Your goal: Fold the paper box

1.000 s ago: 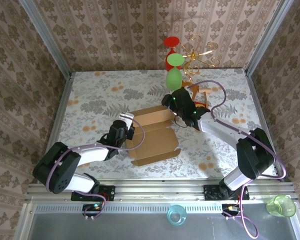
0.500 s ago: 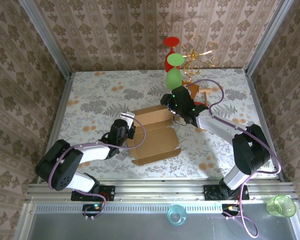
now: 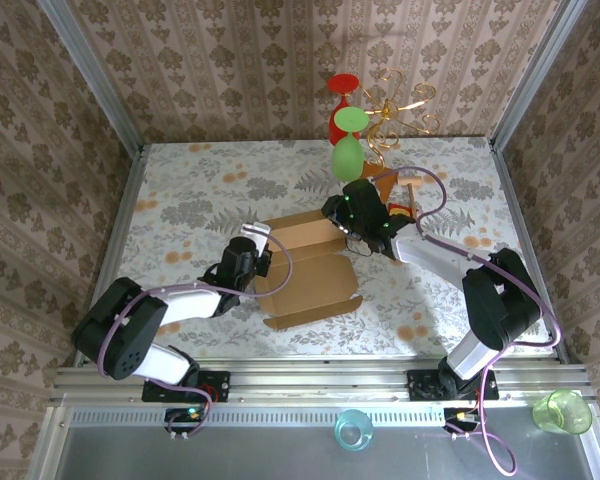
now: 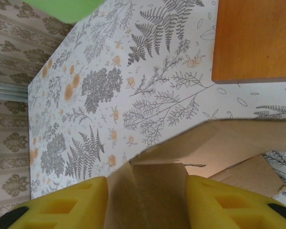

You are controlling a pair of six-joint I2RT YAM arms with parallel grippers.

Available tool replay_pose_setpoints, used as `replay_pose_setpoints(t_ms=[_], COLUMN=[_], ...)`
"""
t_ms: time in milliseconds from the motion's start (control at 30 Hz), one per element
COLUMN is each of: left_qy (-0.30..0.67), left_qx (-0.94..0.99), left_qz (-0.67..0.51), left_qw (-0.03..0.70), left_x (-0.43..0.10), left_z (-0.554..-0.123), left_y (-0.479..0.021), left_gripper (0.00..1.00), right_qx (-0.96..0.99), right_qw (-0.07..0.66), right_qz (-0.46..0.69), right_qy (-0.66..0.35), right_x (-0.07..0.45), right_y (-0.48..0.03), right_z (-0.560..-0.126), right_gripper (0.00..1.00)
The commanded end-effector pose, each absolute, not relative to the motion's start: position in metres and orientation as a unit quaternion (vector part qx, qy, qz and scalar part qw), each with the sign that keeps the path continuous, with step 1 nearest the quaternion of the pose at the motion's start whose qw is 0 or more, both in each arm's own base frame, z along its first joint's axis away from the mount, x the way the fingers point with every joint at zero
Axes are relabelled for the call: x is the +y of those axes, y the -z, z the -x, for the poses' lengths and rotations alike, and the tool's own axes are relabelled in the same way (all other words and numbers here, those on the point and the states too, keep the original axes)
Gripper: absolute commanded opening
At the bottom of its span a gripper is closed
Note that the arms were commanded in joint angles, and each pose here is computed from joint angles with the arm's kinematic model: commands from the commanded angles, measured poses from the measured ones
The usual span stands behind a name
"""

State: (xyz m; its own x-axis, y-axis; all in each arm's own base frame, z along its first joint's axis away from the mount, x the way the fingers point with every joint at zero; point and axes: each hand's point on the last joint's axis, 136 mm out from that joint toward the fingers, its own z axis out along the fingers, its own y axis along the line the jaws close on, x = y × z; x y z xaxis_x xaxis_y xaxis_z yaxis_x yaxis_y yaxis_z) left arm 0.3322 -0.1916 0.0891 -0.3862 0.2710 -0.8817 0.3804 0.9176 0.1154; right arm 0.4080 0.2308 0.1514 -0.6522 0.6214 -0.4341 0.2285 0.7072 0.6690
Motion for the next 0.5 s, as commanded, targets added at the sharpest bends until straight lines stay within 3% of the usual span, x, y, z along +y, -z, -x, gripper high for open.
replay_pose_setpoints(t_ms=[0, 333, 467], left_qy=[0.026, 0.025, 0.026], left_qx=[0.843, 0.845, 0.846], left_qz=[-0.194, -0.186, -0.179], left_qw=[0.501, 0.501, 0.502], left_x=[-0.1863, -0.1872, -0.1853], left_z=[-0.3334, -0.3341, -0.3344], left_y=[-0.0788, -0.0760, -0.0742], left_gripper=[0.00, 0.00, 0.00], right_qx=[0.843, 0.802, 0.778], right_qw=[0.344, 0.338, 0.338], right_qz=[-0.260, -0.314, -0.342], right_qy=[-0.322, -0.378, -0.404], right_x=[0.2333, 0.2342, 0.2323], right_y=[-0.1666, -0.1684, -0.1731], right_z=[-0.4051, -0.4075, -0.4074], right_gripper=[0.40, 0.21, 0.06])
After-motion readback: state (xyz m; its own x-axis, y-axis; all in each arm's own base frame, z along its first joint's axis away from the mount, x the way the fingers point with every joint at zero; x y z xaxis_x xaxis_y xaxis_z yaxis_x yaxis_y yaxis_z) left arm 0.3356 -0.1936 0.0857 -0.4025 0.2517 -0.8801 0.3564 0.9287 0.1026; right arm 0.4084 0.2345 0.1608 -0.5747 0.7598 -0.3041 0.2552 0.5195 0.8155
